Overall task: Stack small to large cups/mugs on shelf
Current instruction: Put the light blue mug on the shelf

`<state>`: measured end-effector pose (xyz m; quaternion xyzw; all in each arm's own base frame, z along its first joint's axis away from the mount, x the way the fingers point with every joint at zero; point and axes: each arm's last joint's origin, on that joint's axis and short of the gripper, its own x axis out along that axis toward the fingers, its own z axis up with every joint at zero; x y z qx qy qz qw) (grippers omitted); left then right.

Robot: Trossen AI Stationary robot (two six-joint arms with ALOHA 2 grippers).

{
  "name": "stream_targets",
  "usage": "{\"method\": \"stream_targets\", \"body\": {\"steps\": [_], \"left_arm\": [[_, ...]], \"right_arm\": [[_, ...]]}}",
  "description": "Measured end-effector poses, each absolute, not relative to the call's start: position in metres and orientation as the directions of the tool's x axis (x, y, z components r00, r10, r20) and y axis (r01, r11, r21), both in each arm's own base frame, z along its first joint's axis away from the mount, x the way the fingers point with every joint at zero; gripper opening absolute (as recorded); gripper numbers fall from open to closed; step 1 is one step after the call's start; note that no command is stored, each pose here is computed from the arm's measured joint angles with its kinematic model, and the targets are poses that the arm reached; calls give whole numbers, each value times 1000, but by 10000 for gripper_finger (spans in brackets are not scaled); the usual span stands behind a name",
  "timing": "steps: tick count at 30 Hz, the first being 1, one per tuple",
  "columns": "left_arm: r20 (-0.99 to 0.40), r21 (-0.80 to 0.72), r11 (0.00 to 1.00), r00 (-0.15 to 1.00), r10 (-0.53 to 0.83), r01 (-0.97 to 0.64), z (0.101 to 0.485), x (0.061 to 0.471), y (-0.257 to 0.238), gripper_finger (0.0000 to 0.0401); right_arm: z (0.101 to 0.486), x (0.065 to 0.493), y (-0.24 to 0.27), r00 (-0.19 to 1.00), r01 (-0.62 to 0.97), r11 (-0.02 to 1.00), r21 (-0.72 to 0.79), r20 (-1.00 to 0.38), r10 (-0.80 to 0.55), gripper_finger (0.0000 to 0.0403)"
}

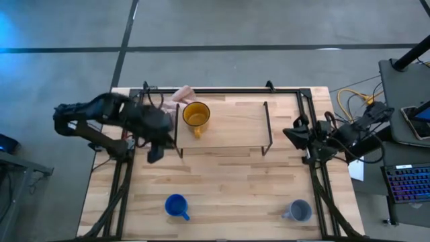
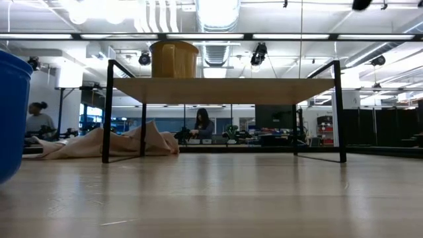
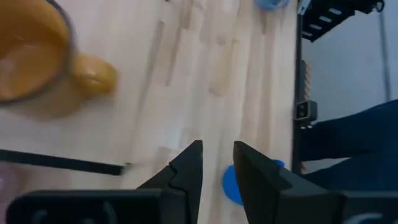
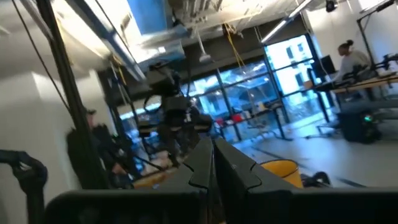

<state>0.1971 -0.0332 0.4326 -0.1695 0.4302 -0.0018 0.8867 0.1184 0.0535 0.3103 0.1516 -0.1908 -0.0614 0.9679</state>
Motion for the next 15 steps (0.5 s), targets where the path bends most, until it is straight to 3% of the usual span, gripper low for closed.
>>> {"method": "stream_targets", "body": {"steps": [5,9,15], "left_arm": [[-690,-354,928,702,-176,-115,414,201,-53,75],[-604,-422,903,766,-219,-75,412,205,-62,75],[-510,-436,899,838,-197,-53,420,209,-65,75]], "right_arm": [[337,122,56,949,99,964,245,270,-166,11],[368,120,55,936,31,928,370,314,-157,11],[408,119,56,917,-17,953,302,385,-106,11]]}}
